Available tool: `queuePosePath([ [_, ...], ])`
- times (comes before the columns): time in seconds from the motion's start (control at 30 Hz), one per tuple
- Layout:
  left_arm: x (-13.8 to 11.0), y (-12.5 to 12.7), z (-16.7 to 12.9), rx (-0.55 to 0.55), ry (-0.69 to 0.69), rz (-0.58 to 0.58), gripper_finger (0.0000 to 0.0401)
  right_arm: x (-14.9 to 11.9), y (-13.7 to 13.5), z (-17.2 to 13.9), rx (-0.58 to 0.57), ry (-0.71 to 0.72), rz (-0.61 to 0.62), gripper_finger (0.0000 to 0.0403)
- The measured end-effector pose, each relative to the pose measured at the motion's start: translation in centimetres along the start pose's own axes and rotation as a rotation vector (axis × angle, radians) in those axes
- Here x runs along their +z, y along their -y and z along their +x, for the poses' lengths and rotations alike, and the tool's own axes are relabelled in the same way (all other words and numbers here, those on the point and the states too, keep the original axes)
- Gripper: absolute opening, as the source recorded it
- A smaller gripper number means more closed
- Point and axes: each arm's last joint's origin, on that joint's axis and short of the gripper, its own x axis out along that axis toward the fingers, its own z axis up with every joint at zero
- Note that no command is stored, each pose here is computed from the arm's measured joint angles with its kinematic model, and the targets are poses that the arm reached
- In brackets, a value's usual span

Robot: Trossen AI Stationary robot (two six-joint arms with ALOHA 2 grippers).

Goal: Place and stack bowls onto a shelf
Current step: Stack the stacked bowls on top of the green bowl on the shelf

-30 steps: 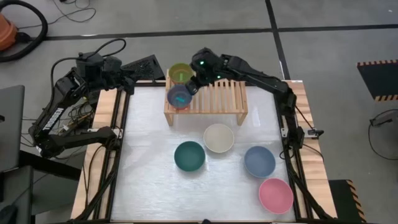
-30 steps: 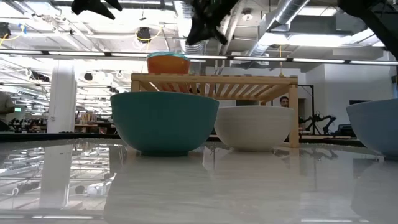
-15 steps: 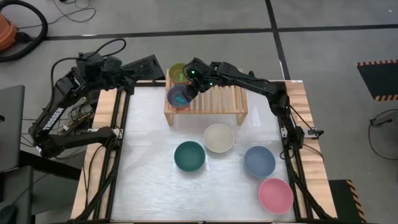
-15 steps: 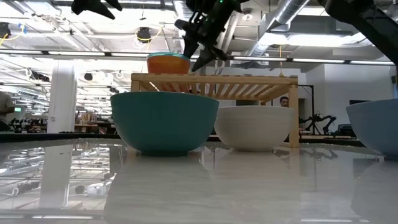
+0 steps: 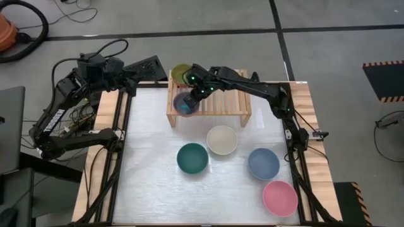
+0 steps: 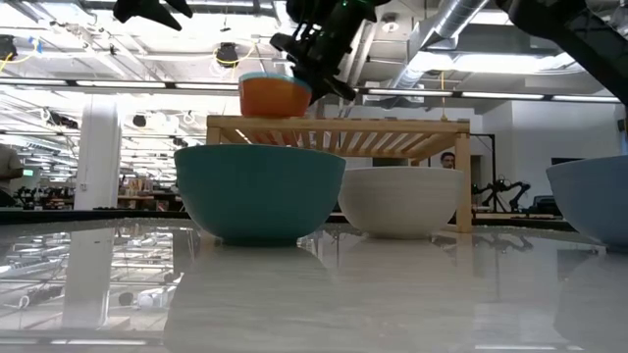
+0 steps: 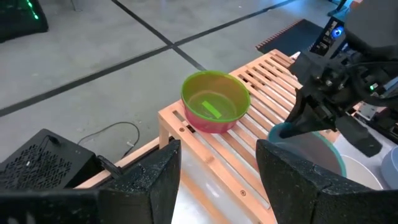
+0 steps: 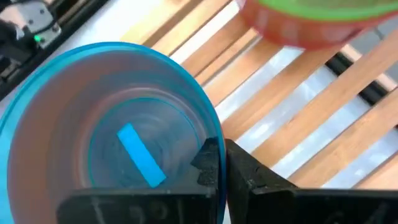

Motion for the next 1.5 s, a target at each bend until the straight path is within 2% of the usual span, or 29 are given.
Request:
queuePosePath([
  [0.17,0.0,0.0,0.0,0.0,0.0,0.01,0.0192,1.0,-0.5,-1.6,0.042,0.058,0.007,0.0029],
  [0.37,0.0,0.0,0.0,0.0,0.0,0.008,0.0192,3.7,-0.4,-7.0,0.174,0.355,0.032,0.0029],
  [0.47,0.0,0.0,0.0,0.0,0.0,0.008,0.0192,5.3,1.0,-8.1,0.121,0.509,0.074,0.0029],
  [0.6,0.0,0.0,0.0,0.0,0.0,0.007,0.0192,6.7,3.6,-7.7,0.079,0.584,0.145,0.0029],
  [0.9,0.0,0.0,0.0,0.0,0.0,0.015,0.0192,7.4,7.8,-6.9,-0.014,0.57,0.232,0.0029],
  [1.0,0.0,0.0,0.0,0.0,0.0,0.023,0.0192,7.5,8.3,-7.2,-0.02,0.573,0.217,0.0029],
  [1.23,0.0,0.0,0.1,0.0,-0.003,0.003,0.0192,7.5,8.4,-3.9,0.015,0.5,0.157,0.0029],
  [1.5,0.3,-0.1,1.2,0.04,-0.01,-0.044,0.0192,7.4,10.0,-3.7,-0.008,0.453,0.133,0.0029],
])
